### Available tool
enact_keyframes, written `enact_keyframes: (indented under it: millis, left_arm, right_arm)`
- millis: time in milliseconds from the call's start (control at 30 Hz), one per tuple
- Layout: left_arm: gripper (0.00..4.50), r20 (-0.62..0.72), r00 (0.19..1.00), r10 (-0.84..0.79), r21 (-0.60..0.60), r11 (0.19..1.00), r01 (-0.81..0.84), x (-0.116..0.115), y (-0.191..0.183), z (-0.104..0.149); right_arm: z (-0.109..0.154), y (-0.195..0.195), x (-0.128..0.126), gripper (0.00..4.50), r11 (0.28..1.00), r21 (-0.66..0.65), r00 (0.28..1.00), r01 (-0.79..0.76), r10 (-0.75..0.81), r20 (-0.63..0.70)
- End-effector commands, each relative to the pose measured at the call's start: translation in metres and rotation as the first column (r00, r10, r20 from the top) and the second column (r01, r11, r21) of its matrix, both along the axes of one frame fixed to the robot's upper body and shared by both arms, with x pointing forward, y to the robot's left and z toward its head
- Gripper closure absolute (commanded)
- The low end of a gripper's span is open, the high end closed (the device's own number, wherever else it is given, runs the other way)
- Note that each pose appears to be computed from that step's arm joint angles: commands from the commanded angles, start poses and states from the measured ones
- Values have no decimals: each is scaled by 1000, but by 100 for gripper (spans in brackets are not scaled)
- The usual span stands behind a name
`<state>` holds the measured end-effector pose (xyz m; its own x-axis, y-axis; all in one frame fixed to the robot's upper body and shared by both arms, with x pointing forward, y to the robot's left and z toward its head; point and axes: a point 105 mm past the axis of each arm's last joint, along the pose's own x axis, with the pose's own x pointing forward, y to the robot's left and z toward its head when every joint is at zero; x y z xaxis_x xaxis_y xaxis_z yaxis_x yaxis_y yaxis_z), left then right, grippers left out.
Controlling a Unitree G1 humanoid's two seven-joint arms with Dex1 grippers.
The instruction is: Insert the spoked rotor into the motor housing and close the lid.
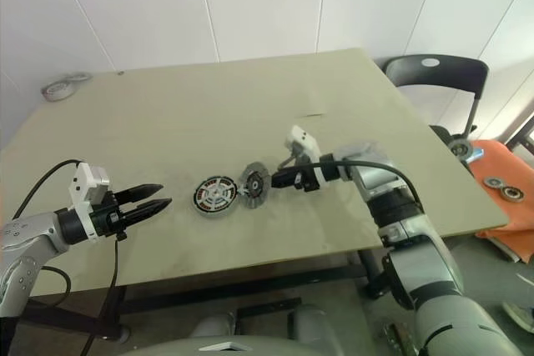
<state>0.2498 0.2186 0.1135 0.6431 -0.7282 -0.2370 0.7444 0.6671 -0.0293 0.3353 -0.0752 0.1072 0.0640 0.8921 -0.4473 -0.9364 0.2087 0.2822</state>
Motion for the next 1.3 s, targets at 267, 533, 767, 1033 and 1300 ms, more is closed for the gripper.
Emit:
enact_keyframes:
  millis: [267, 533, 767, 1033, 1300]
  left_arm:
    - [224, 67, 998, 21, 9, 1000, -21, 7, 2, 11]
    - [224, 80, 996, 42, 7, 999, -43, 6, 4, 13]
    - [224, 86, 994, 63, 8, 998, -64, 4, 6, 14]
    - [224, 90, 993, 79, 8, 997, -80, 2, 8, 15]
    - [224, 96, 991, 90, 8, 996, -91, 2, 9, 16]
  right_arm:
    - [32, 26, -13, 448, 976, 9, 976, -216, 215, 29]
    - [38, 55, -11, 448, 950, -20, 948, -310, 311, 72]
    - [40, 72, -4, 448, 944, -35, 937, -329, 331, 114]
    - [34, 85, -4, 448, 937, -54, 927, -346, 350, 136]
    - [28, 113, -6, 448, 938, -28, 930, -345, 346, 122]
